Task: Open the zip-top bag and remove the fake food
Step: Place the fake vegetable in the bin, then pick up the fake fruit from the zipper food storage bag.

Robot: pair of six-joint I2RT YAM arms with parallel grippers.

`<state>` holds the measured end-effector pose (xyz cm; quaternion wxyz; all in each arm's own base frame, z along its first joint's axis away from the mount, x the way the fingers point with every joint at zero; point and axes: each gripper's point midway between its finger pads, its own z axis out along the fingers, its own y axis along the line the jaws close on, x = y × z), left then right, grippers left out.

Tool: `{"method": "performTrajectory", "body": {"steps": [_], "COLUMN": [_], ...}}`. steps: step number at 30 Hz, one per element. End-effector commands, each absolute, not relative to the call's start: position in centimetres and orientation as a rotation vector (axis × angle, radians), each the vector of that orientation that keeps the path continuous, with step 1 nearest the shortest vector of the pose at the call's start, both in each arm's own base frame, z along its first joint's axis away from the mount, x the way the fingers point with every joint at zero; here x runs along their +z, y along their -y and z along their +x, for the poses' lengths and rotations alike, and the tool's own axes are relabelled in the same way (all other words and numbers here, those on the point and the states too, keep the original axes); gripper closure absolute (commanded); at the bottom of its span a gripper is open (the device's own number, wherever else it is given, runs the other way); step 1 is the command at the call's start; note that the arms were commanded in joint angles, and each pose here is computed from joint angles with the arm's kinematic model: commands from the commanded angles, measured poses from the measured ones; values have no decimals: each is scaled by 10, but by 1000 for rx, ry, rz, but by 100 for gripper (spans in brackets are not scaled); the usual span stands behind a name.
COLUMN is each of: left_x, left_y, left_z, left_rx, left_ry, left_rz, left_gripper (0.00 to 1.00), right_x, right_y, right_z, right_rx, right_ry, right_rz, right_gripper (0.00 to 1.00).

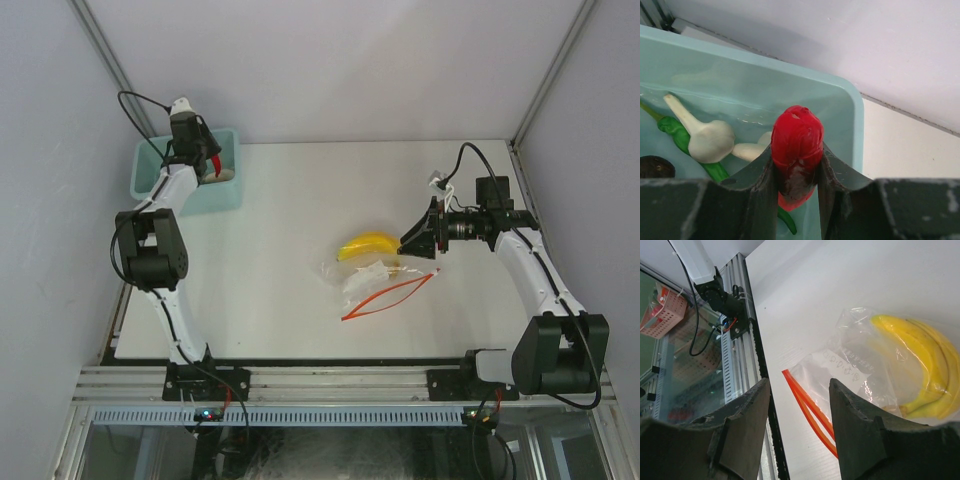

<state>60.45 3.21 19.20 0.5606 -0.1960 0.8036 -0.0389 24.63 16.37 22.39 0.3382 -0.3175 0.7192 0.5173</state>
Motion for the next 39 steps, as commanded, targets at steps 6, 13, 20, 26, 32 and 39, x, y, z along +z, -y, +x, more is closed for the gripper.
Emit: {"method": "performTrajectory", "body": {"steps": [6,13,20,26,32,39], "left_x": [208,209,228,251,270,296], "left_y": [-24,-22,-22,-17,-10,-1], "left_z": [615,613,609,602,590,566], "left_rx": [-180,-188,-185,-205,-239,-289], "left_ry": [-1891,-1904,-1887,-1857,-1831,-1756], "left_rz": [-469,-460,-437,-403,-365,-315], "left_gripper": [84,50,26,24,24,24], "right_x": [224,224,225,225,226,225], "right_y": [-163,-163,-163,-163,-163,-163], "right_z": [250,251,250,249,247,245], "right_rx": [1337,1338,1340,1337,1330,1331], "right_ry": [-1846,-1848,-1845,-1844,-1836,-1827], "right_rz": [-842,-839,-841,-846,-856,-860], "right_gripper": [50,50,50,50,50,50]}}
